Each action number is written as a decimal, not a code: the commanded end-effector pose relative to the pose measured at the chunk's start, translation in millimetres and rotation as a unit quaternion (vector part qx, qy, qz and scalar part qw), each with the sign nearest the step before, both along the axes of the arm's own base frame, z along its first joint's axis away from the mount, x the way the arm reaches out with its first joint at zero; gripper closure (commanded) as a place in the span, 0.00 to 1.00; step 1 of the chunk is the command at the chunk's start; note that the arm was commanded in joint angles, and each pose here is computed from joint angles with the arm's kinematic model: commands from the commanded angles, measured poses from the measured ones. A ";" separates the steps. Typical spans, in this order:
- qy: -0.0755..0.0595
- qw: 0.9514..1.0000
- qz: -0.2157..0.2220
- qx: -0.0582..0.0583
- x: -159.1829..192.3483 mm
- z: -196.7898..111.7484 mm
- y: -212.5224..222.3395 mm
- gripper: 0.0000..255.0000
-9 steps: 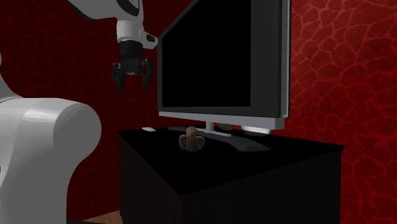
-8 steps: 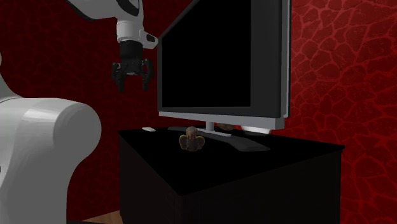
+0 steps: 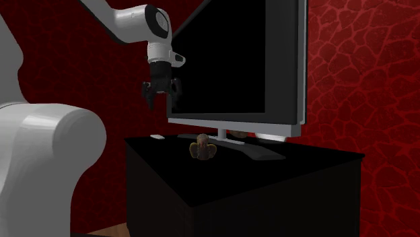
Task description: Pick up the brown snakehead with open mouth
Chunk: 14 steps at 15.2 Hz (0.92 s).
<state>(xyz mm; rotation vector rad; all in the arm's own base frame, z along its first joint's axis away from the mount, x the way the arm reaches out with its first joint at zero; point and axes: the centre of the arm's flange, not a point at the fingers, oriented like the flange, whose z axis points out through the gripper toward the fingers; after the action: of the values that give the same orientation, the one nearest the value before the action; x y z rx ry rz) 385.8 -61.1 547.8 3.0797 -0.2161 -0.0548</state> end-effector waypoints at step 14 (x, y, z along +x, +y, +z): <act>0.024 0.998 -0.053 -0.017 140.2 -85.4 -121.5 0.00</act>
<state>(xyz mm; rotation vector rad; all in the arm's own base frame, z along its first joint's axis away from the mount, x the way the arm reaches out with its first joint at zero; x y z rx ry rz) 517.2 -172.8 468.6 3.0313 -0.3627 -0.1243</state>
